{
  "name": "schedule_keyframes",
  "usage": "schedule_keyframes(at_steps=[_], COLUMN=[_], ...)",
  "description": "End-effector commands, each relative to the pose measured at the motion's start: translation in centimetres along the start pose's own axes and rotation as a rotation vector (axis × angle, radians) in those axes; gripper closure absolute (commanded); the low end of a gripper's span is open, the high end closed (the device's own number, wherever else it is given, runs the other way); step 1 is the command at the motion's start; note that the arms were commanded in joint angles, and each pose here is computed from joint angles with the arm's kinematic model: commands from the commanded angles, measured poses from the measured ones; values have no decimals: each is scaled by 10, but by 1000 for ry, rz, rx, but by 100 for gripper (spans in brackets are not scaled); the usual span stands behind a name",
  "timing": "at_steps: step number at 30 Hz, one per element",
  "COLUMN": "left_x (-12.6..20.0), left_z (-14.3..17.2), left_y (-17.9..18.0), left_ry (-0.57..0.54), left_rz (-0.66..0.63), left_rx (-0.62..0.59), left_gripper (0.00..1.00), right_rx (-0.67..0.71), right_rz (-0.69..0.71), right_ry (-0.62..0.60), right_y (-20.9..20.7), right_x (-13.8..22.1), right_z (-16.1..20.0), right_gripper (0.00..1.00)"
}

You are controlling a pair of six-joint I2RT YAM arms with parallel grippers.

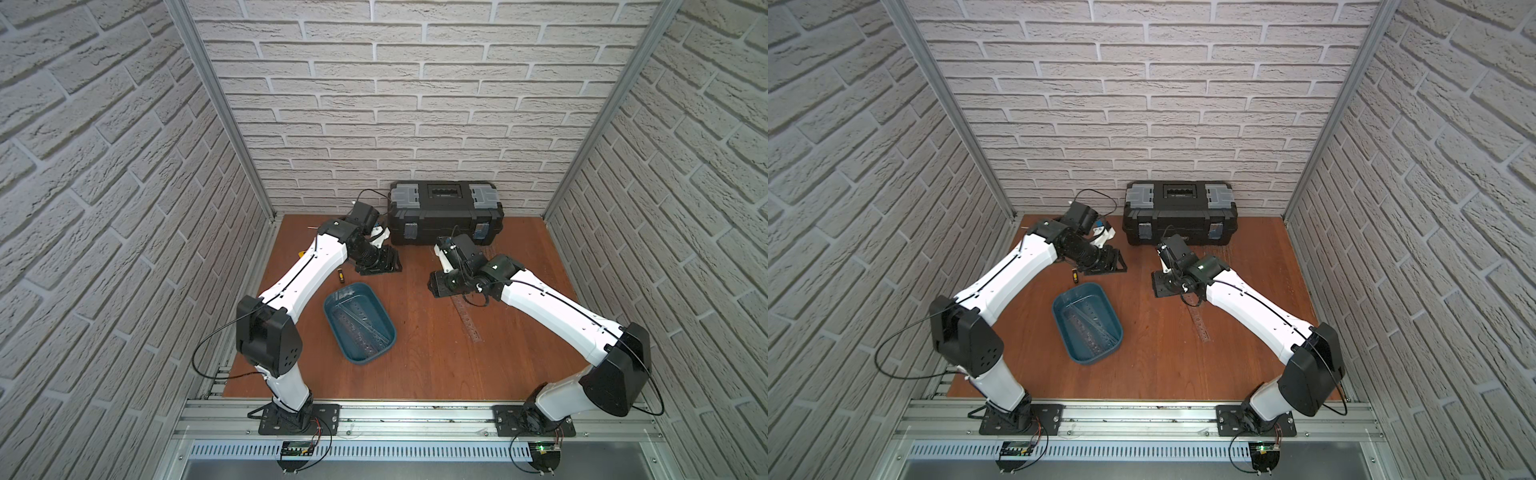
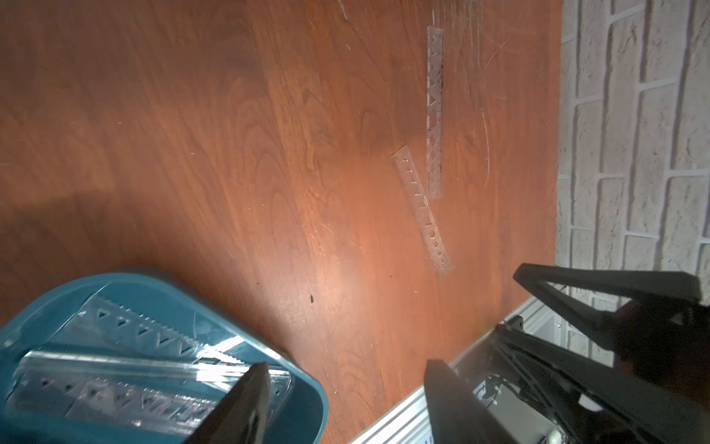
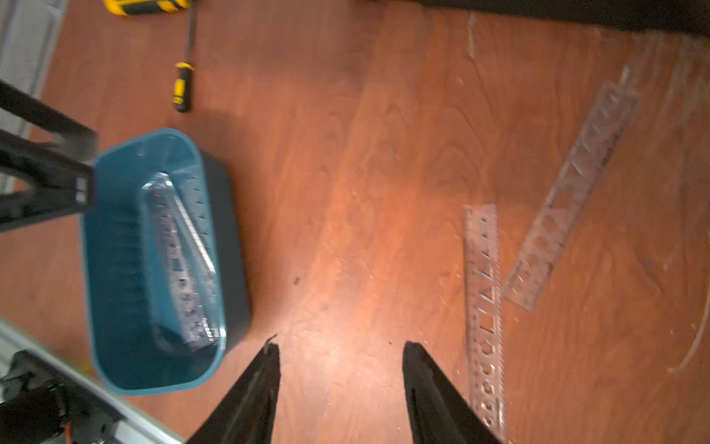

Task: Put the scattered rulers into the storage box
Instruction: Pick up the ruler from the center of the board.

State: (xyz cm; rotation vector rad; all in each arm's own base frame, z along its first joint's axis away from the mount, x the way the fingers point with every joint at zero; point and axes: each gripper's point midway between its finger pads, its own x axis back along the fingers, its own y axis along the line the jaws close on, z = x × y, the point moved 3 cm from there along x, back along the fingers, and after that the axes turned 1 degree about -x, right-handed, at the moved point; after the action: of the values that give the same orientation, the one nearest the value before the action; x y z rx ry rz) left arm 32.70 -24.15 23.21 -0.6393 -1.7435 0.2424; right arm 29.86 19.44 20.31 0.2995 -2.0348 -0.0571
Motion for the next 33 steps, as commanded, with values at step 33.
schedule_keyframes(at_steps=[33], left_x=[-102], left_z=[-51], left_y=[-13], left_ry=[92], left_rz=[71], left_rx=[-96], left_gripper=[34], right_rx=[-264], right_rz=[154], right_ry=[218], right_y=[-101], right_x=[-135], right_z=[57], right_gripper=[40])
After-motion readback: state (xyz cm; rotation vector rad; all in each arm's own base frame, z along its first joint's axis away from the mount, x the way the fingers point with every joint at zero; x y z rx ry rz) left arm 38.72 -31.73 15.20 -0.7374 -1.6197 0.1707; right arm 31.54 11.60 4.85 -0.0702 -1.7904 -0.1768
